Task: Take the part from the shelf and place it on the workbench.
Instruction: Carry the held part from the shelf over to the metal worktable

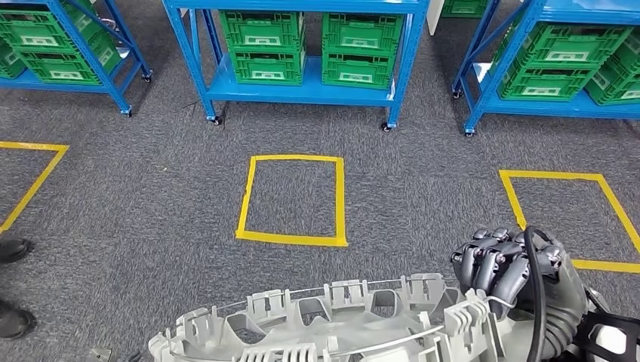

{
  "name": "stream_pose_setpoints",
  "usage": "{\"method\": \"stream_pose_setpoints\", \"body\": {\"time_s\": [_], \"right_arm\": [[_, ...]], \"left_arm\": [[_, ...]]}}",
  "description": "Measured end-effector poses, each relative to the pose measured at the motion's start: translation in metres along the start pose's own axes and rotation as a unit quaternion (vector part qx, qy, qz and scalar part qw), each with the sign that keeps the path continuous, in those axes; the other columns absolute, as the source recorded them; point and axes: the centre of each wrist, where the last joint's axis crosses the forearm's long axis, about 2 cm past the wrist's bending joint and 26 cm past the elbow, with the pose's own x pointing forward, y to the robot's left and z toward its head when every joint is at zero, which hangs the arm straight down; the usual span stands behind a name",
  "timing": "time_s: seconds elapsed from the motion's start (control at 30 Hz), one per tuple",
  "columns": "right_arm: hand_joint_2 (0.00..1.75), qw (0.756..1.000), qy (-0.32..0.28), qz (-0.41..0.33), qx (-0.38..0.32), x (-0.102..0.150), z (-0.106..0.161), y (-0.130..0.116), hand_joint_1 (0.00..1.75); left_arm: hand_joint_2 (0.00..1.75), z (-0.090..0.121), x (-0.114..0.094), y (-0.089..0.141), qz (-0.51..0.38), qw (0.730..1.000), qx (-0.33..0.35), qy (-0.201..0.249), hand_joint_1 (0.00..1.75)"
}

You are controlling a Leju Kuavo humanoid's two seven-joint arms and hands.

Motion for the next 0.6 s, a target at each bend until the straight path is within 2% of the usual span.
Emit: {"method": "stream_pose_setpoints", "body": {"time_s": [0.3, 0.6], "right_arm": [[1.75, 1.0, -0.009, -0.004, 0.0, 0.0009, -0.002, 0.0022, 1.75], [1.75, 1.0, -0.025, -0.006, -0.002, 0.003, -0.0034, 0.0029, 1.75]], "left_arm": [[1.75, 0.0035, -0.0046, 0.0009, -0.002, 1.0, 0.0, 0.007, 0.0], [1.75, 0.0016, 0.0029, 0.0067, -0.015, 1.0, 0.0, -0.001, 0.0]]}}
